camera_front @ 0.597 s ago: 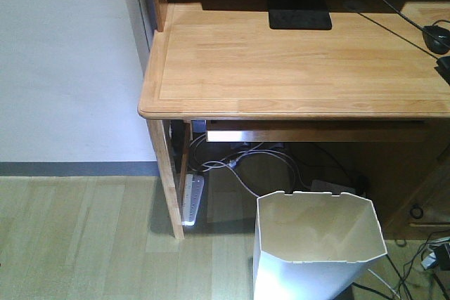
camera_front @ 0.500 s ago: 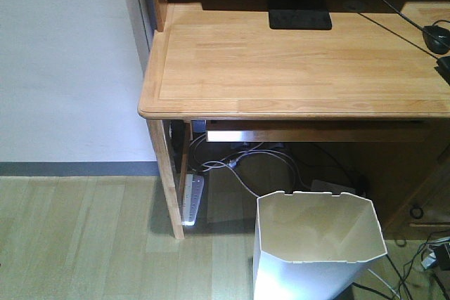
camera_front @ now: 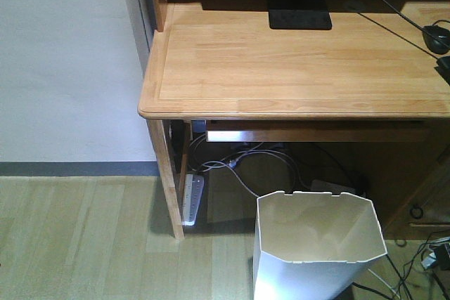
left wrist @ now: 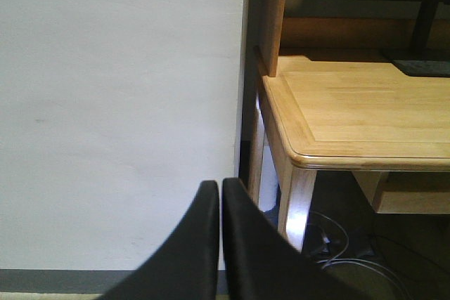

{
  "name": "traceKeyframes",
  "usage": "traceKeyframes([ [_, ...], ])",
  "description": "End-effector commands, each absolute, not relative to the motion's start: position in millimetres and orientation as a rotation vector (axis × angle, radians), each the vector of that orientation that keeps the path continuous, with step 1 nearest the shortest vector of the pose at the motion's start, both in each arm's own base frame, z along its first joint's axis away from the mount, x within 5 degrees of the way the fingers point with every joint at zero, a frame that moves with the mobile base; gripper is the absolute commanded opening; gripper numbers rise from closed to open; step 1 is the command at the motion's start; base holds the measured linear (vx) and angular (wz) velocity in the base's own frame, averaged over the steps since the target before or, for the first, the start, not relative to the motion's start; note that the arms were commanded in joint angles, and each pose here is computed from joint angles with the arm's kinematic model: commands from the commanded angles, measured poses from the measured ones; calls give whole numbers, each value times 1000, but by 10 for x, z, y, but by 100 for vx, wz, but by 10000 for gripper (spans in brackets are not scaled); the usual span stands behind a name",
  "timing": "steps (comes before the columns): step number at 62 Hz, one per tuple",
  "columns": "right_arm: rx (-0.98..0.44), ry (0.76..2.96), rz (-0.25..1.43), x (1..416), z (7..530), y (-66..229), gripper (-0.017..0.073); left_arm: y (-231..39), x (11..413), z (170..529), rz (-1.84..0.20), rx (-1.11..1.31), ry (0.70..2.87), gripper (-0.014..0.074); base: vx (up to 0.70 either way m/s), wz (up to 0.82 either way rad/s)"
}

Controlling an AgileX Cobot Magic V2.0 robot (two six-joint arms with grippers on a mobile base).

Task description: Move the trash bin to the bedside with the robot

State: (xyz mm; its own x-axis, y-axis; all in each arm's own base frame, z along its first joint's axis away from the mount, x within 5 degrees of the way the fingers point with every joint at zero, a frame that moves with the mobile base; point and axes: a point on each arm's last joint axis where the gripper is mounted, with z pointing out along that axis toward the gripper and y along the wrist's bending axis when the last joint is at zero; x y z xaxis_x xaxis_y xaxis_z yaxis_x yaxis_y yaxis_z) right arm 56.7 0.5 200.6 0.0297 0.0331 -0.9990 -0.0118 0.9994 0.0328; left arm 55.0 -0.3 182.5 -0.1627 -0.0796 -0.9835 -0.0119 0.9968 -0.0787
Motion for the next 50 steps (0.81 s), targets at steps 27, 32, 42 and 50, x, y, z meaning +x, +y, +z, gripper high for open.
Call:
traceKeyframes([
  [27, -8, 1393, 31, 550, 2097, 17, -10, -3, 561, 1796, -71, -75, 1682, -6, 0, 0],
  [32, -10, 1330, 38, 533, 2185, 21, -10, -3, 561, 1796, -71, -75, 1682, -6, 0, 0],
  [42, -7, 1317, 35, 514, 2439, 17, -10, -3, 561, 1796, -71, -75, 1682, -6, 0, 0],
  [50, -1, 1405, 28, 607, 2688, 12, -10, -3, 561, 1796, -71, -75, 1682, -6, 0, 0],
])
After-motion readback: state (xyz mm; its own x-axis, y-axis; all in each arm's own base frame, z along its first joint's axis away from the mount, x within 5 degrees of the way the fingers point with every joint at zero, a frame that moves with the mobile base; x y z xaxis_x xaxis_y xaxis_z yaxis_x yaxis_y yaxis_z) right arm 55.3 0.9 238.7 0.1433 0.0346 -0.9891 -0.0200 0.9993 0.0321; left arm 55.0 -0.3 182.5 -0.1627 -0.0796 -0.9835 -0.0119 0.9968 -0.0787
